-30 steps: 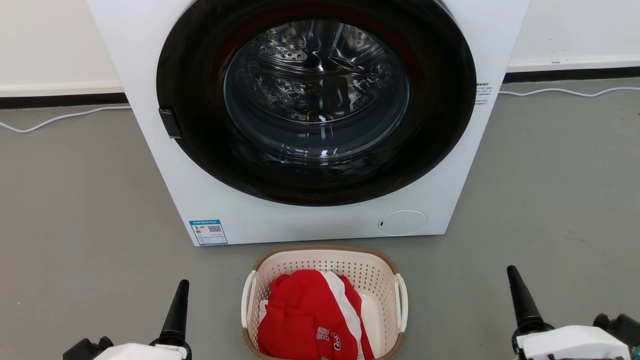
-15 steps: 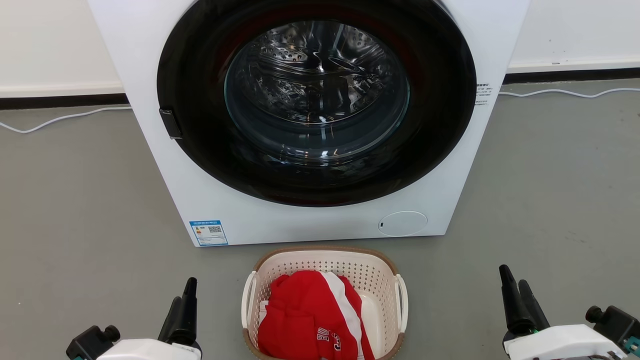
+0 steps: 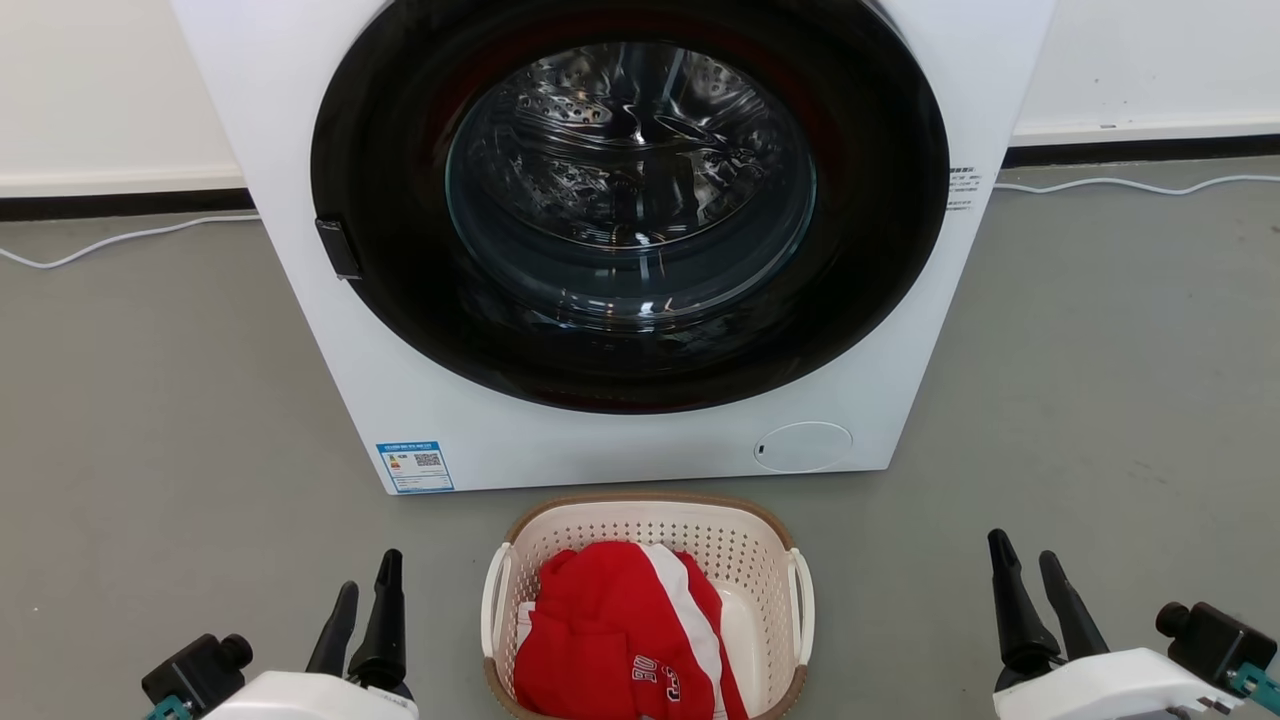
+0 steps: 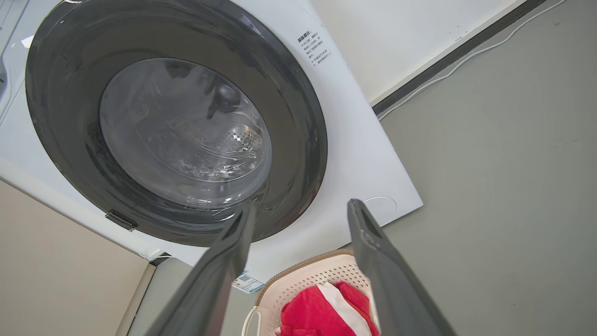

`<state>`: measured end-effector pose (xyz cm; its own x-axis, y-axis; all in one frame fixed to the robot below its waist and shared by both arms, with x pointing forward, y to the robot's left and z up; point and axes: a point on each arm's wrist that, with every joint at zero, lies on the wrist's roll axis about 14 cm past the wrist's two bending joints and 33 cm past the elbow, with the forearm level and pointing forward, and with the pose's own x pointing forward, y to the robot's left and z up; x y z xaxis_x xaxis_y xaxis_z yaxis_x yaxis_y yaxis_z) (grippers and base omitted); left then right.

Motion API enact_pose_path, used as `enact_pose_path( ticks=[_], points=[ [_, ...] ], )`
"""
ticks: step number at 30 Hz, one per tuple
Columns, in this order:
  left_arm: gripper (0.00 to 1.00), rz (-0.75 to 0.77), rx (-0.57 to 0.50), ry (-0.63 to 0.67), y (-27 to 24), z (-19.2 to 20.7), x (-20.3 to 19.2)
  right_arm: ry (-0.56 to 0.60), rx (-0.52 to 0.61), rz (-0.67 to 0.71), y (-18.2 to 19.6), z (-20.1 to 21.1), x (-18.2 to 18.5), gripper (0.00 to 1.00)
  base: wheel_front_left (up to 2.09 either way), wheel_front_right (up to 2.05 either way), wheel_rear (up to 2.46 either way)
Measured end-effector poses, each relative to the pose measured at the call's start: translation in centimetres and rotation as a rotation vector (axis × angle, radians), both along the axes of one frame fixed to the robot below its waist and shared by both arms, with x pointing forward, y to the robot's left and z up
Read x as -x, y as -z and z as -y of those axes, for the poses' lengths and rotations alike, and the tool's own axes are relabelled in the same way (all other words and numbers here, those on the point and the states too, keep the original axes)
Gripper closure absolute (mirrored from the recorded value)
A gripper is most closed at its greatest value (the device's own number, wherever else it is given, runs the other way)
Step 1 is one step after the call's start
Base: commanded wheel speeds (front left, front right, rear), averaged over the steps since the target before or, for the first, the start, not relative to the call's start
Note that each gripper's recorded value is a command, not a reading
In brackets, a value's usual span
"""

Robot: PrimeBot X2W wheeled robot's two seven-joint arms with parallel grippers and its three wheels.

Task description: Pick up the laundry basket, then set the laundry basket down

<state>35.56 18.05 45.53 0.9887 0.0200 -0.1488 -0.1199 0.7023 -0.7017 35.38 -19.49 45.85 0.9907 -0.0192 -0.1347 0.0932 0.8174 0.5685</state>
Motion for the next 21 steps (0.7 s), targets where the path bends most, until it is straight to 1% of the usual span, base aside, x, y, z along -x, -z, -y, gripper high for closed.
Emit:
enact_pose_path(
  ticks=[21],
  points=[
    [0.0,0.044,-0.24,0.035,-0.74,0.03,-0.14,-0.033,0.234,0.021,-0.21,0.23,-0.01,0.0,0.0,0.0,0.0]
  ],
)
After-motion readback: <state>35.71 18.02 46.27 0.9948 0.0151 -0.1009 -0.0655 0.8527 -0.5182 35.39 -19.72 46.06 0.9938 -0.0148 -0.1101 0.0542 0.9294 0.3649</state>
